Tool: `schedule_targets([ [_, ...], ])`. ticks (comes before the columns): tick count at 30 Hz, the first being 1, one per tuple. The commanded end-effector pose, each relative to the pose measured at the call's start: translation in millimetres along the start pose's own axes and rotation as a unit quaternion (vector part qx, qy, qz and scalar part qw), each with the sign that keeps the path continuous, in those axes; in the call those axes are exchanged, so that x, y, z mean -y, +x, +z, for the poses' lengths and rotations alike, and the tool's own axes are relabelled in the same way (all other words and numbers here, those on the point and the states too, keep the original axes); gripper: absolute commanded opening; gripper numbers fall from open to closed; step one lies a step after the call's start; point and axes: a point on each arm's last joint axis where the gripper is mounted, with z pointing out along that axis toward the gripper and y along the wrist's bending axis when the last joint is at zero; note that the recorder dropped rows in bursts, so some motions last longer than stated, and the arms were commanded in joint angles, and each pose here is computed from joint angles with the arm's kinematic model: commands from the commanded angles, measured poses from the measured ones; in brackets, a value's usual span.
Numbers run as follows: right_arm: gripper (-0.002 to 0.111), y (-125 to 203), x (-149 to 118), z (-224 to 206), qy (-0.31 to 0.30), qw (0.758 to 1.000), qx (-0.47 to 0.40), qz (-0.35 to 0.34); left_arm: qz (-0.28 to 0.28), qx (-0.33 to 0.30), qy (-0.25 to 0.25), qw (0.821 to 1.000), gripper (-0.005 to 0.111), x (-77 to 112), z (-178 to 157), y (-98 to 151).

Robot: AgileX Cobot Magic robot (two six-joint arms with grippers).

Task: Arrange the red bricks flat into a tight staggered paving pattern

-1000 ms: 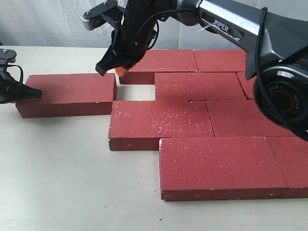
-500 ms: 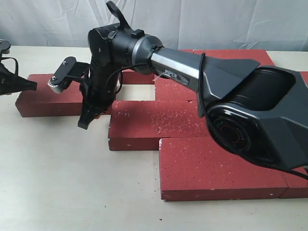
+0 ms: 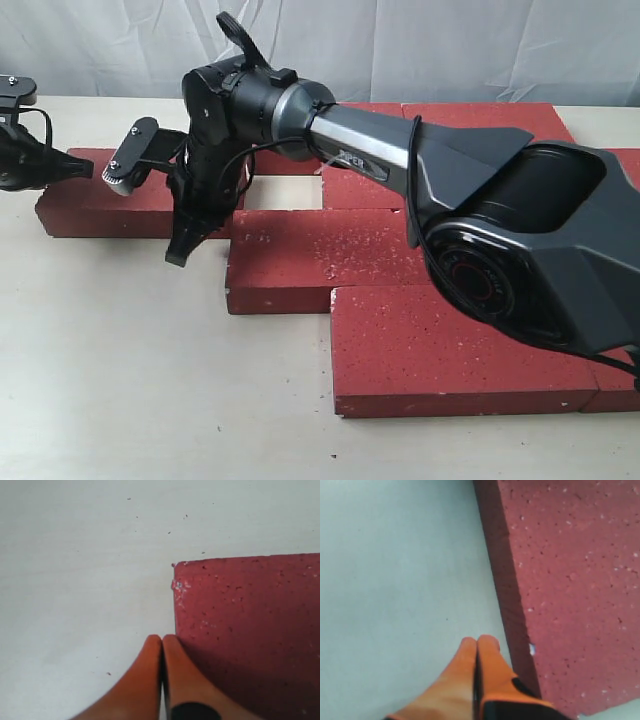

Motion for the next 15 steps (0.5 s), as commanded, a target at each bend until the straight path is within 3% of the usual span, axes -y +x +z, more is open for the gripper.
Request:
schedule_targets([
  [1, -0.001, -0.8, 4.9, -1.4, 0.021, 1.000, 0.005, -0.004, -0.007, -0.013, 0.024, 1.000, 0.000, 5.8, 1.1, 2.0],
  [15, -0.001, -3.5, 13.7, -2.3, 0.065, 0.998, 0.022, -0.003, -0.007, -0.016, 0.029, 0.999, 0.000, 6.7, 1.1, 2.5],
])
